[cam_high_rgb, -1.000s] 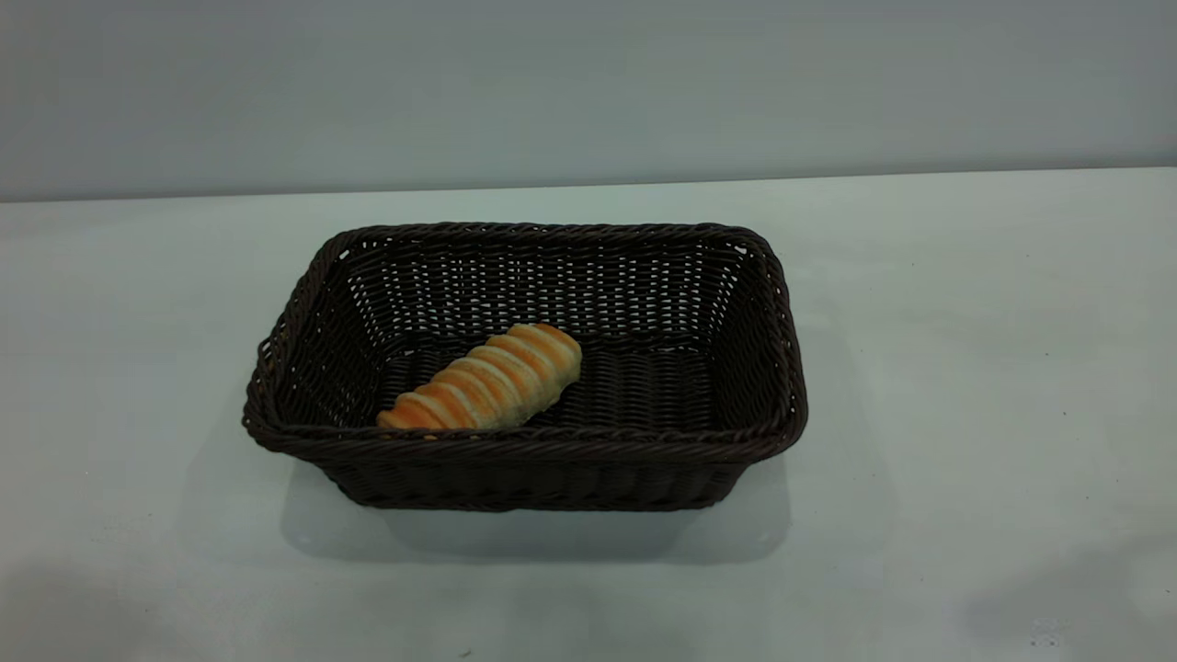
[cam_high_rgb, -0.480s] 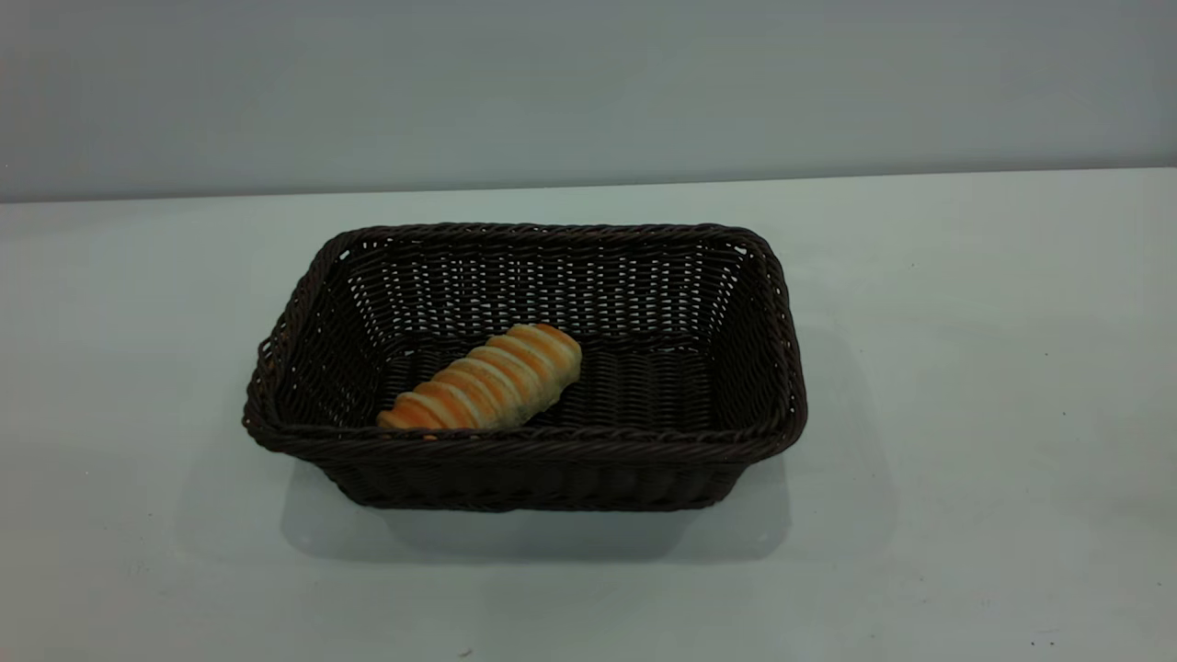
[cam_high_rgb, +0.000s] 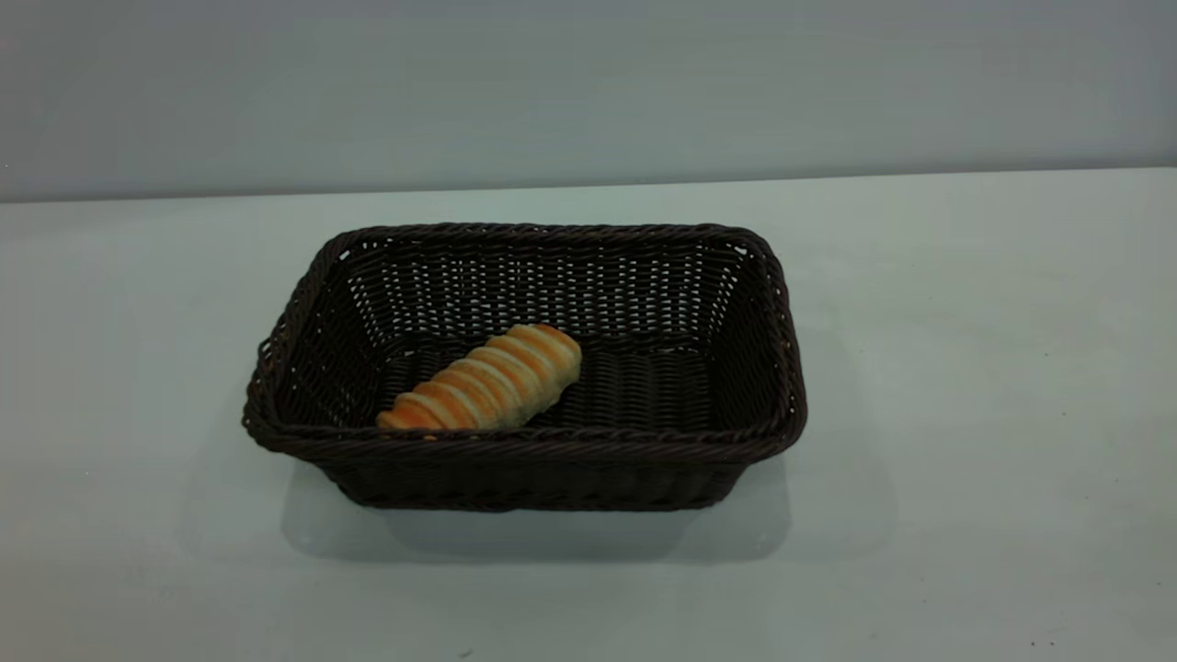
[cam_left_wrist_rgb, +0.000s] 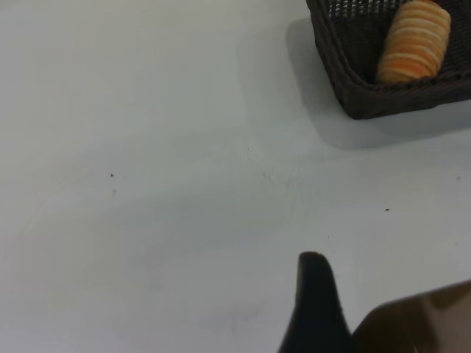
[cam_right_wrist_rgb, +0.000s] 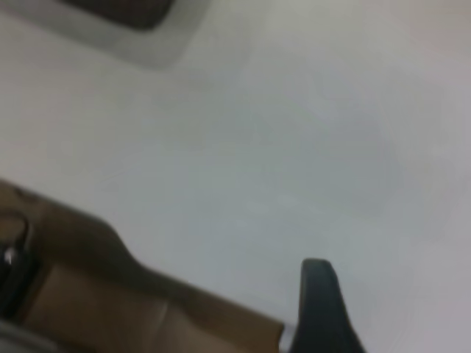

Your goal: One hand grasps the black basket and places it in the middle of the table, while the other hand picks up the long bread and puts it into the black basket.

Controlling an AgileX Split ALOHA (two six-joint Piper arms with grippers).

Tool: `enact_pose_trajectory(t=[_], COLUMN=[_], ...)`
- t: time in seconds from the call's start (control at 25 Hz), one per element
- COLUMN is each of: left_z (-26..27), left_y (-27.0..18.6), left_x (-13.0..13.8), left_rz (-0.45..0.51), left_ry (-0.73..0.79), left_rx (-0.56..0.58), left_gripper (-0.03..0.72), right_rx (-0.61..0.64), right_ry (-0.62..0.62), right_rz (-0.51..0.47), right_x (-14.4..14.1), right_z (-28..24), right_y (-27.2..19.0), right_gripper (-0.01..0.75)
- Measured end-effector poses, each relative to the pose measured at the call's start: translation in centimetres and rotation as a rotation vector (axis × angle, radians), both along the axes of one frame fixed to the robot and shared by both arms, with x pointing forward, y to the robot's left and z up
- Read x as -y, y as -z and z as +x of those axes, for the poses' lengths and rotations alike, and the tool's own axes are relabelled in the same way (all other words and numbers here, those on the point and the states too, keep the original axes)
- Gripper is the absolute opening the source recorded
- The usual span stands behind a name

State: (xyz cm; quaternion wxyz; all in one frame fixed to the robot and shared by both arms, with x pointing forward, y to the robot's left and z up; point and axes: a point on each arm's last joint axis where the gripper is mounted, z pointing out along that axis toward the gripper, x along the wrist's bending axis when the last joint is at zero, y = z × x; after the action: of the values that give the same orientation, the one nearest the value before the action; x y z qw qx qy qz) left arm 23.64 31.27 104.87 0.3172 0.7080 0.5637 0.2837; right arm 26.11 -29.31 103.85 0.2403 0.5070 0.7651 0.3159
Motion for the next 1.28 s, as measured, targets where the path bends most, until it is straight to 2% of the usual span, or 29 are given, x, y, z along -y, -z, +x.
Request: enact_pose_trajectory(t=[0.2, 0.36, 1.28], left_z=[-1.0, -1.2, -1.2], left_y=[0.9, 1.0, 1.4], left_x=[-0.3, -0.2, 0.0], left_rz=[-0.022, -0.036, -0.047], left_ry=[0.002, 0.010, 0.024], left_rx=[0.055, 0.056, 0.018], left_gripper=[0.567, 0.567, 0.567], right_rx=[0.093, 0.129, 0.133], right_ry=[0.000, 0.000, 0.004], right_rz=[0.038, 0.052, 0.054], right_x=[0.6, 0.8, 0.9], right_z=[-1.4, -2.0, -2.1], right_y=[-0.1, -0.1, -0.1], right_gripper=[0.509, 0.509, 0.509])
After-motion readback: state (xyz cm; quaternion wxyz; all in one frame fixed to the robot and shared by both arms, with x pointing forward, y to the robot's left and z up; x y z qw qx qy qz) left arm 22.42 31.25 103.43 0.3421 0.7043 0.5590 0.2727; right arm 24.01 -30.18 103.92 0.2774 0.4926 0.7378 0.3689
